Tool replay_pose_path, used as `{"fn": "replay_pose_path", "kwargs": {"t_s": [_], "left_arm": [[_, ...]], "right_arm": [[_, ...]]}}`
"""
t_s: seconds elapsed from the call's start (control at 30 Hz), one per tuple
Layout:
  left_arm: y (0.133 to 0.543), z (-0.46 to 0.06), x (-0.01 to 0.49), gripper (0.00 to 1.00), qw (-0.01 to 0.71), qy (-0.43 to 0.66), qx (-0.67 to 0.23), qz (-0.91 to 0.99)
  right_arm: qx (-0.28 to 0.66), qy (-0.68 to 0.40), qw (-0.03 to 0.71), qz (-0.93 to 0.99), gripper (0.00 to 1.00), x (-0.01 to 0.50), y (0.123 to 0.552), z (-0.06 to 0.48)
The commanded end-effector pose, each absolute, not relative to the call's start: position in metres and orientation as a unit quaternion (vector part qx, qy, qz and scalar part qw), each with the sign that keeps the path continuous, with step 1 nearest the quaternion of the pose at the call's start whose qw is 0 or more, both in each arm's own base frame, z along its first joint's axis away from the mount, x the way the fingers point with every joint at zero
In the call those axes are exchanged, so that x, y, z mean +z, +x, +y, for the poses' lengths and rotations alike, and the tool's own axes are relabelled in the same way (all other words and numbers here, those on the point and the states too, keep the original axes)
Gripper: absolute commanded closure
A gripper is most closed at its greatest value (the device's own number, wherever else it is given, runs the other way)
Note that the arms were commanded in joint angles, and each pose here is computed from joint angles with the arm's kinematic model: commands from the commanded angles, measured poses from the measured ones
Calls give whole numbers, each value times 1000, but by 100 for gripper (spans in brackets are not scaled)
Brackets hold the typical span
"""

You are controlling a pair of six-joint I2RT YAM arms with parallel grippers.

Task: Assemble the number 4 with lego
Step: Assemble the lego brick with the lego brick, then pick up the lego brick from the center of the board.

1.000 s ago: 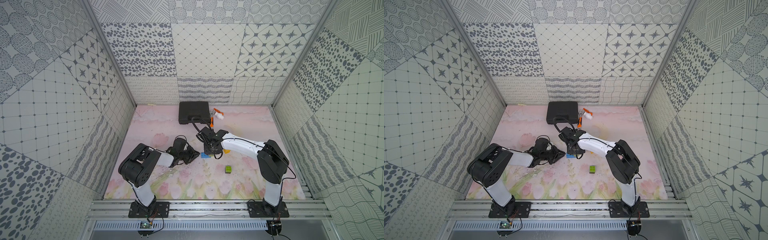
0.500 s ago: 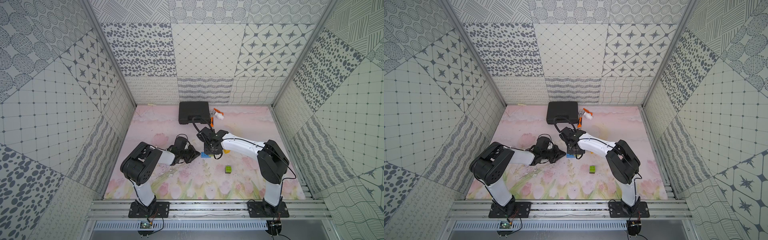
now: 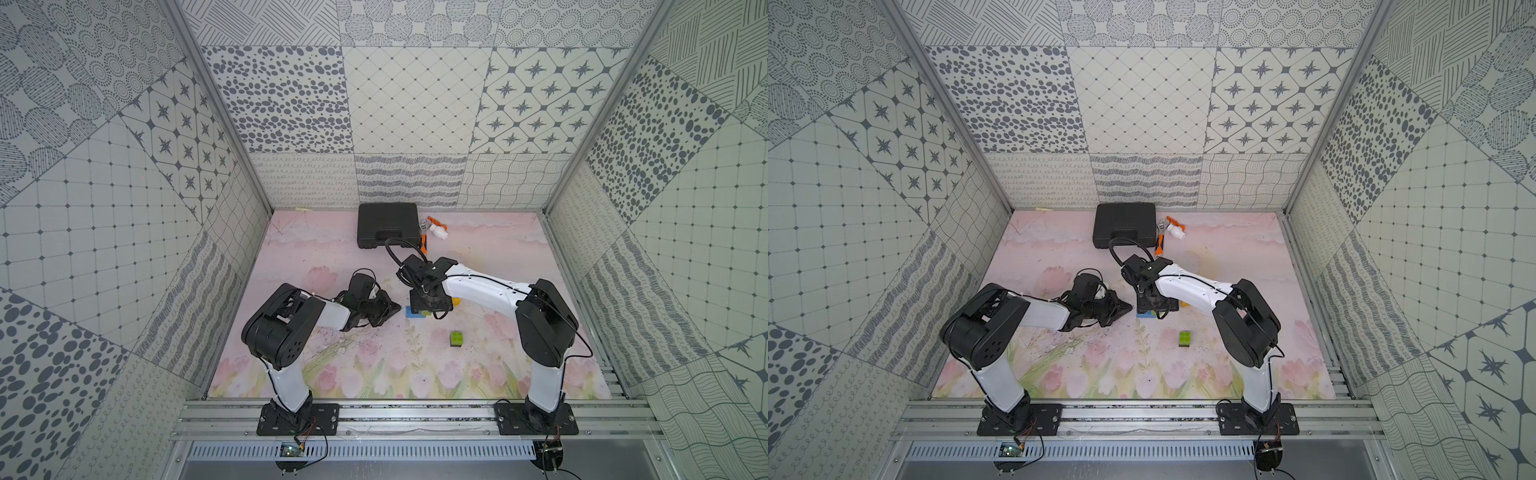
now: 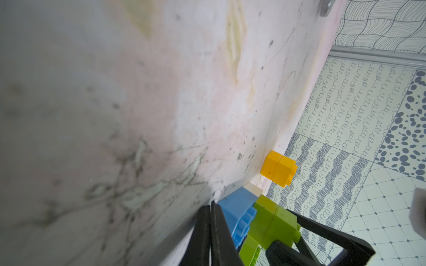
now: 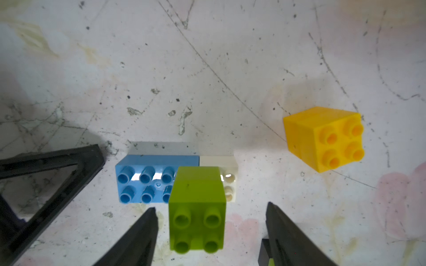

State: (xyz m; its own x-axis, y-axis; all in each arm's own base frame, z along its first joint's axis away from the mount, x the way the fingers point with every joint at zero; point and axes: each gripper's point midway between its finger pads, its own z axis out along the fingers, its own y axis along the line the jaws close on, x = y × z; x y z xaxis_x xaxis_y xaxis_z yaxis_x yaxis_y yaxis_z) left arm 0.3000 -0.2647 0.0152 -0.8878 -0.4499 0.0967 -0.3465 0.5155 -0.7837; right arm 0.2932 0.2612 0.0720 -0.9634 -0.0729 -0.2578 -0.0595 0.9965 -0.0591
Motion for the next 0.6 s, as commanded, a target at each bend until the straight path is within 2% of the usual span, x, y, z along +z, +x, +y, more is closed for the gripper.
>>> {"fn": "replay_pose_path", "kwargs": {"t_s": [0.0, 0.17, 0.37, 0.57], "left_arm": [[250, -218, -48, 92, -11, -289, -285, 914], [251, -220, -48, 93, -12, -286, -287, 914], [253, -221, -45, 93, -6, -281, -294, 914], [255, -220, -43, 93, 0, -276, -291, 916]], "right_arm": [[-3, -43, 171, 984, 14, 112, 299, 265], [-17, -16, 186, 982, 12, 134, 278, 229], [-5, -18, 128, 992, 15, 96, 233, 201], [-15, -23, 98, 995, 20, 73, 227, 194]]}}
